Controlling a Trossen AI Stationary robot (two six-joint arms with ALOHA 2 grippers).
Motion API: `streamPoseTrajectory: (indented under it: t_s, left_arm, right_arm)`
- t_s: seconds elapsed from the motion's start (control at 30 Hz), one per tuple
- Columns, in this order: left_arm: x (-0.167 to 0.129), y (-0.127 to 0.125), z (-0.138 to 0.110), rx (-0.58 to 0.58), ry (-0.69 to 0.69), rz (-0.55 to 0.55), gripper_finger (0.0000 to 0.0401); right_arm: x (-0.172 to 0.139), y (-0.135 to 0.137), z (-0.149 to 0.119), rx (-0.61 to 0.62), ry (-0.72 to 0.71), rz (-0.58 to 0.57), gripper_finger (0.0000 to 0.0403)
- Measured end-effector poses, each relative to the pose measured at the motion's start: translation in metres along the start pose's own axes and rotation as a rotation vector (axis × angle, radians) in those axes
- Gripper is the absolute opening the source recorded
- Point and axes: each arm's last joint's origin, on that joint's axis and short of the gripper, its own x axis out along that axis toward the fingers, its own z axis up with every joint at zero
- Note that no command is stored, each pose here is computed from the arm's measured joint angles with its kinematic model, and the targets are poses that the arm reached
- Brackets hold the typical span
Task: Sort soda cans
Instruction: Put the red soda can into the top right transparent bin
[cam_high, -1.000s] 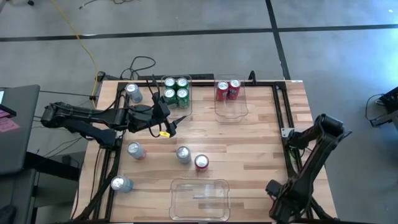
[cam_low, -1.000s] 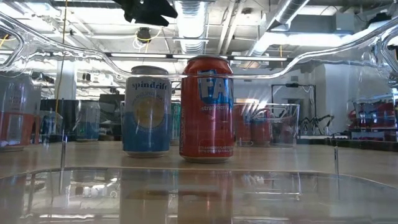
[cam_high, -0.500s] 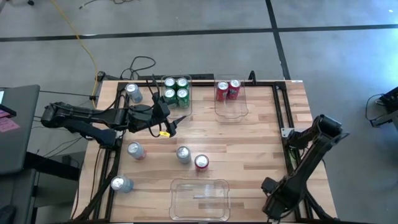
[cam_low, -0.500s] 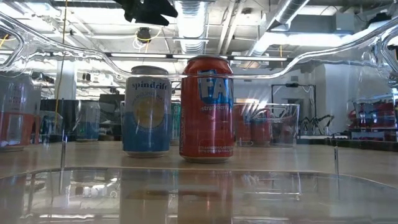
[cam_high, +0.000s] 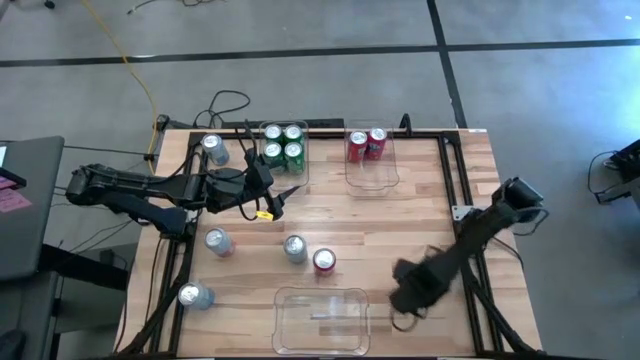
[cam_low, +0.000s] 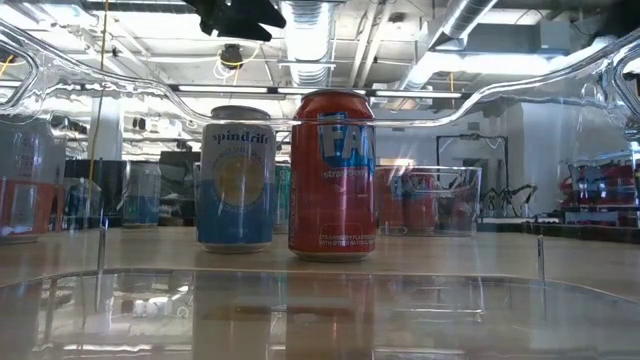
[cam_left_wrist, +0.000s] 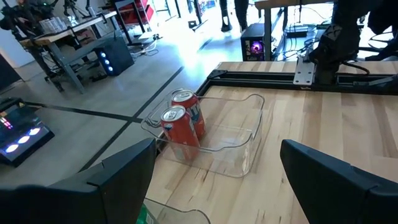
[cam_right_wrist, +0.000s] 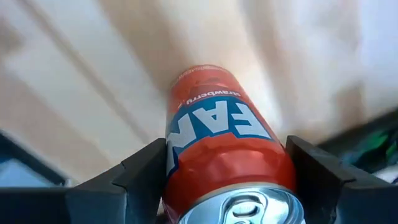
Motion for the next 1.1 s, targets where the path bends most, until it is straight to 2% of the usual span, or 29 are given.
streamPoseTrajectory:
  t_s: [0.37, 0.5, 0.67, 0.87, 1.1]
  left_arm:
    - [0.0, 0.0, 0.0, 0.016, 0.0, 0.0, 0.0338]
    - [0.0, 0.0, 0.0, 0.023, 0.0, 0.0, 0.0338]
    - [0.0, 0.0, 0.0, 0.027, 0.0, 0.0, 0.0338]
    - [0.0, 0.0, 0.0, 0.028, 0.002, 0.0, 0.0338]
    - [0.0, 0.0, -0.001, 0.03, 0.006, 0.0, 0.0338]
  right_arm:
    - [-0.007, -0.054, 0.088, -0.104, -0.124, -0.009, 0.03]
    - [-0.008, -0.069, 0.11, -0.108, -0.177, 0.018, 0.0329]
    - [-0.005, -0.084, 0.134, -0.04, -0.223, 0.048, 0.0374]
    - [-0.01, -0.098, 0.144, 0.019, -0.279, 0.066, 0.0397]
    - [-0.035, -0.104, 0.129, 0.036, -0.411, 0.06, 0.0397]
